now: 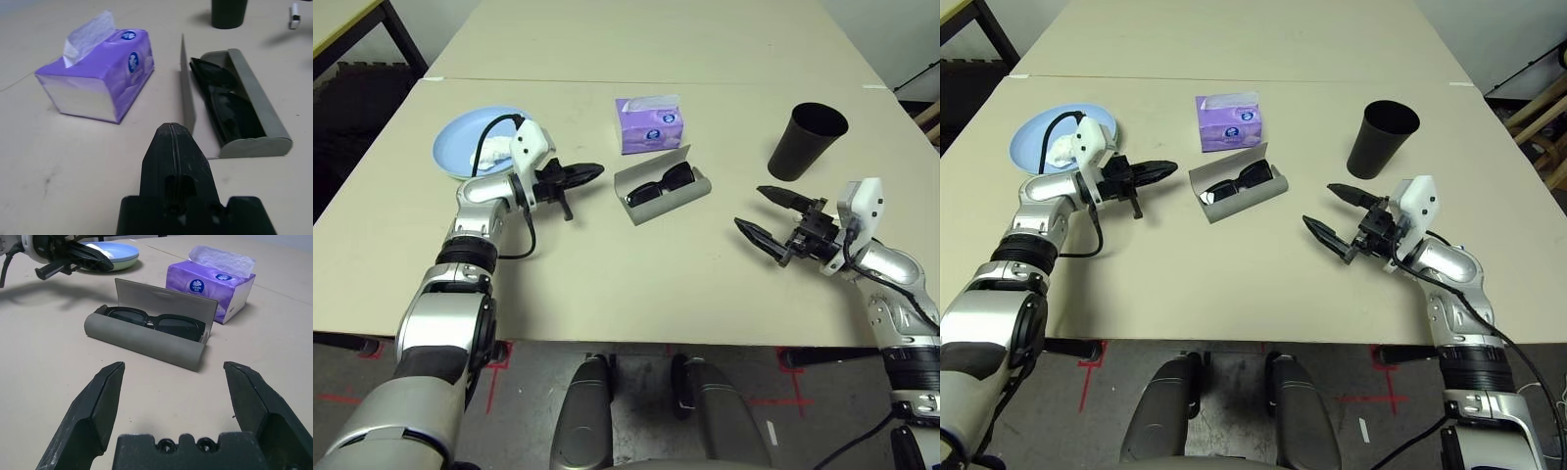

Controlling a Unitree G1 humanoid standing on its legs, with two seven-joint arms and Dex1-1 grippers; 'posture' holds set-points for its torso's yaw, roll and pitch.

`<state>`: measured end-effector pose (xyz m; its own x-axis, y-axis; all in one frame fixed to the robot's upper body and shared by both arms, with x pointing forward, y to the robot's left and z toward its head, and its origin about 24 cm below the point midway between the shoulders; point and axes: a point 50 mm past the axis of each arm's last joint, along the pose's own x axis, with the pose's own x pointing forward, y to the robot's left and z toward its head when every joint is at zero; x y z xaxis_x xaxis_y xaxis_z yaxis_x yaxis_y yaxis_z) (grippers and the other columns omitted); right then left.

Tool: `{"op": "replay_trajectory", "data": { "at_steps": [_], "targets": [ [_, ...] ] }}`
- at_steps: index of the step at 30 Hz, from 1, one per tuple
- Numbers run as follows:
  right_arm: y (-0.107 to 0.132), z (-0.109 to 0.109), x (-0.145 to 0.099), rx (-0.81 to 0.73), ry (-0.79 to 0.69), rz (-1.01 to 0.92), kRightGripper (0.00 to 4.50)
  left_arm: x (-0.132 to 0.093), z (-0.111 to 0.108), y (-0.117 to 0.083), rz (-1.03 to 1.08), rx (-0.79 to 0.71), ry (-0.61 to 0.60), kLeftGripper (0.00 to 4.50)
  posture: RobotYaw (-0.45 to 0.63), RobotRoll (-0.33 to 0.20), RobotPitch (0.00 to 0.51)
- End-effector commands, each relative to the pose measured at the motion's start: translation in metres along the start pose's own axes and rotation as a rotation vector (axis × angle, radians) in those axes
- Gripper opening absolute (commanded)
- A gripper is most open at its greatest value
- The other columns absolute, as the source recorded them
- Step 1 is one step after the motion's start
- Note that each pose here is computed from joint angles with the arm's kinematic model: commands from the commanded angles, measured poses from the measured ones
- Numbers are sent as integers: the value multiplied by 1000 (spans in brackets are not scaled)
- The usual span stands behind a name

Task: Organize and tidy the items on the table.

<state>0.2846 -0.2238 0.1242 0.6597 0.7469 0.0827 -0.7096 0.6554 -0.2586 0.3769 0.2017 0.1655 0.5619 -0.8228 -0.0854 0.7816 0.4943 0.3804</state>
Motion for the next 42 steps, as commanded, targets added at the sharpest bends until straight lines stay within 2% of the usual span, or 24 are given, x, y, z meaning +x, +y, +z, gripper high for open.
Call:
{"op": "replay_trajectory", "data": {
  "at_steps": [1,6,13,31,37,42],
  "targets": [
    [3,0,-3,1,11,3,4500,4,-3,-1,8,2,27,36,62,0,194],
    [4,1,-3,0,8,1,4500,11,-3,-3,16,14,38,36,58,0,197],
    [7,-1,-2,17,10,0,4500,24,0,-11,-46,5,-4,36,51,0,200],
    [9,3,-1,14,0,-7,4500,33,-5,-29,-206,-34,-20,36,44,0,198],
    [9,4,1,12,-3,-7,4500,37,-16,-47,-273,-61,-24,36,46,0,198],
    [8,4,2,11,-3,-5,4500,37,-19,-53,-304,-65,-16,36,50,0,197]
  ]
}}
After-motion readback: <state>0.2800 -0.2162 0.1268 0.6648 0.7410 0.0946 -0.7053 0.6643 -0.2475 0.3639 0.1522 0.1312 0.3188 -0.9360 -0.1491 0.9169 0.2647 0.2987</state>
